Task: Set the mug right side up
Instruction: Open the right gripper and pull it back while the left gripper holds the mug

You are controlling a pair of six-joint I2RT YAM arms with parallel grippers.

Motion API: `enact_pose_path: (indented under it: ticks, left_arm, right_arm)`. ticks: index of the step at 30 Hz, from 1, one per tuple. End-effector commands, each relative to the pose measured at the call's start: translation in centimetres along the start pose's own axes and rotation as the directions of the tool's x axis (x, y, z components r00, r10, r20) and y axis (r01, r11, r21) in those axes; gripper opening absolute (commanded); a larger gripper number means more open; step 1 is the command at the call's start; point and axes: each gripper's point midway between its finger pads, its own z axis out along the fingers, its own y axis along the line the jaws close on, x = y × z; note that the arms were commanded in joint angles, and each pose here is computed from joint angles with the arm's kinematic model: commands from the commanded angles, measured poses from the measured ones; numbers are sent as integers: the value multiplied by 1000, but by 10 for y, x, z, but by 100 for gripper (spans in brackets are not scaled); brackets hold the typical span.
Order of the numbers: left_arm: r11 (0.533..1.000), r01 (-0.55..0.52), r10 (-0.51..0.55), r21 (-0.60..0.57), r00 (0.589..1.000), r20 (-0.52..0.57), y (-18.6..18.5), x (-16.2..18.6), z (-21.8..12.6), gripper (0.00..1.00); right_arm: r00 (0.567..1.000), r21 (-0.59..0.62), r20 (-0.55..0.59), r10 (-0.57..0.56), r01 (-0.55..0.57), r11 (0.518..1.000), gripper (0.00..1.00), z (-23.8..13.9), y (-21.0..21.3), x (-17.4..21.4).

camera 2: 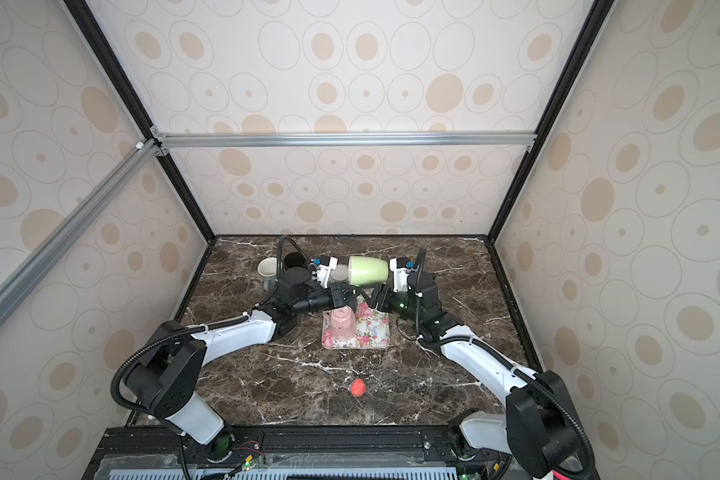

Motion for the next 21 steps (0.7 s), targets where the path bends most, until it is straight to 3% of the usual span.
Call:
enact_pose_path:
  ticks: [1,6,13,21]
  left_arm:
    - [987,-132,122,94,987,104,-48,-36,-10,0]
    - [986,-140,131,85,985,111,-49,-40,-12,0]
    - [986,-145,134,84,983,125,-50,-46,-15,0]
    - [986,-142,131,83,983,130,-48,-50,-15,0]
  right_arm:
    - [999,-8,32,-28,28,1000,70,-9,7,-3]
    - [998,1,46,-41,41,999,77,-15,7,-4]
    - [993,42,104,-64,60,997,93,-30,1,-6]
    - [989,100,109,-98,87,991,95,-44,-4,-6]
